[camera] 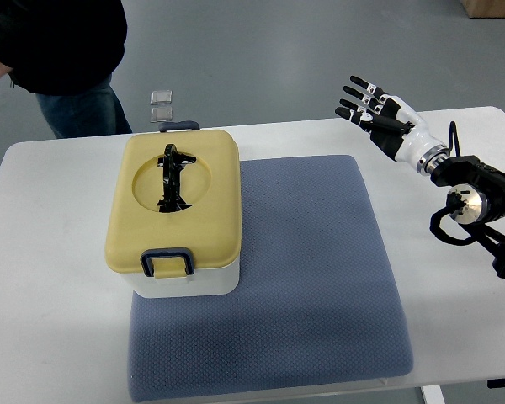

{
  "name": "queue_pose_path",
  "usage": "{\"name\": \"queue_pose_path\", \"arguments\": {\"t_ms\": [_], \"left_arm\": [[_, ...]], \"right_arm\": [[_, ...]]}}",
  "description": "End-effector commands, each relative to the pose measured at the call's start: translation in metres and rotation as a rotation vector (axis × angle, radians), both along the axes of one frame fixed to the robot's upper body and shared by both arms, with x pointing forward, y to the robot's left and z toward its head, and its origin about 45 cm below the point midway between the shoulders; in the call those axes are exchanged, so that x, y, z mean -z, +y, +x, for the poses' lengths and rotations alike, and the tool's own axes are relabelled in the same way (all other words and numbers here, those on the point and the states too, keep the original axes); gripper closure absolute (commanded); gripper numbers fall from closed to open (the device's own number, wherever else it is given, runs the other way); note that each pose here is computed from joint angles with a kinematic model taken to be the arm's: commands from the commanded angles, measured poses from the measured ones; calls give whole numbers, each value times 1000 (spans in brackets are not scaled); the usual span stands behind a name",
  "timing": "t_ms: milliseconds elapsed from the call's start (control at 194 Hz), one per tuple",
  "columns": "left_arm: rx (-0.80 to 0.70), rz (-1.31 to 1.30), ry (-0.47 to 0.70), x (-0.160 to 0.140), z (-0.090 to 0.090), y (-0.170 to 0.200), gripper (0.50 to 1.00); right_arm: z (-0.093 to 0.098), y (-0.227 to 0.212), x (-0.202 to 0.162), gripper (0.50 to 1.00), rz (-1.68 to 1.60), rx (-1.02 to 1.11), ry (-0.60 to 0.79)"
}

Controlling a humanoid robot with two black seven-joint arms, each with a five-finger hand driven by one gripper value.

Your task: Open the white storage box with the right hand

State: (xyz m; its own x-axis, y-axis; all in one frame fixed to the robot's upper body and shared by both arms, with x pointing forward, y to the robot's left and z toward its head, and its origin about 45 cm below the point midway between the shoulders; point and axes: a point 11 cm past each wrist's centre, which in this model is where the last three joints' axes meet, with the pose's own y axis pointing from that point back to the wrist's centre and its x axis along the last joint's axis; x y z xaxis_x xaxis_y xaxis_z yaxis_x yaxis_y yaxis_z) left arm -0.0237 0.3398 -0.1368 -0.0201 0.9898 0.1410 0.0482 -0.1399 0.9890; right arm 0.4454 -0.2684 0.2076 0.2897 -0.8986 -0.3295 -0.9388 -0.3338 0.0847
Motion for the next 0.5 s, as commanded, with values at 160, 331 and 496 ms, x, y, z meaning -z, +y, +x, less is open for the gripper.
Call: {"name": "queue_pose_path", "arguments": {"t_ms": [160, 331, 496], "left_arm": [[-3, 0, 5, 0, -4, 0, 500], [1, -2, 6, 0, -4, -1, 500], [0, -2, 5, 0, -4, -1, 500]], "right_arm": [[0, -3, -1, 570, -3, -2, -2], [0, -5, -1, 570, -2, 1, -4], [0, -3, -1, 570, 1, -3, -4]]}}
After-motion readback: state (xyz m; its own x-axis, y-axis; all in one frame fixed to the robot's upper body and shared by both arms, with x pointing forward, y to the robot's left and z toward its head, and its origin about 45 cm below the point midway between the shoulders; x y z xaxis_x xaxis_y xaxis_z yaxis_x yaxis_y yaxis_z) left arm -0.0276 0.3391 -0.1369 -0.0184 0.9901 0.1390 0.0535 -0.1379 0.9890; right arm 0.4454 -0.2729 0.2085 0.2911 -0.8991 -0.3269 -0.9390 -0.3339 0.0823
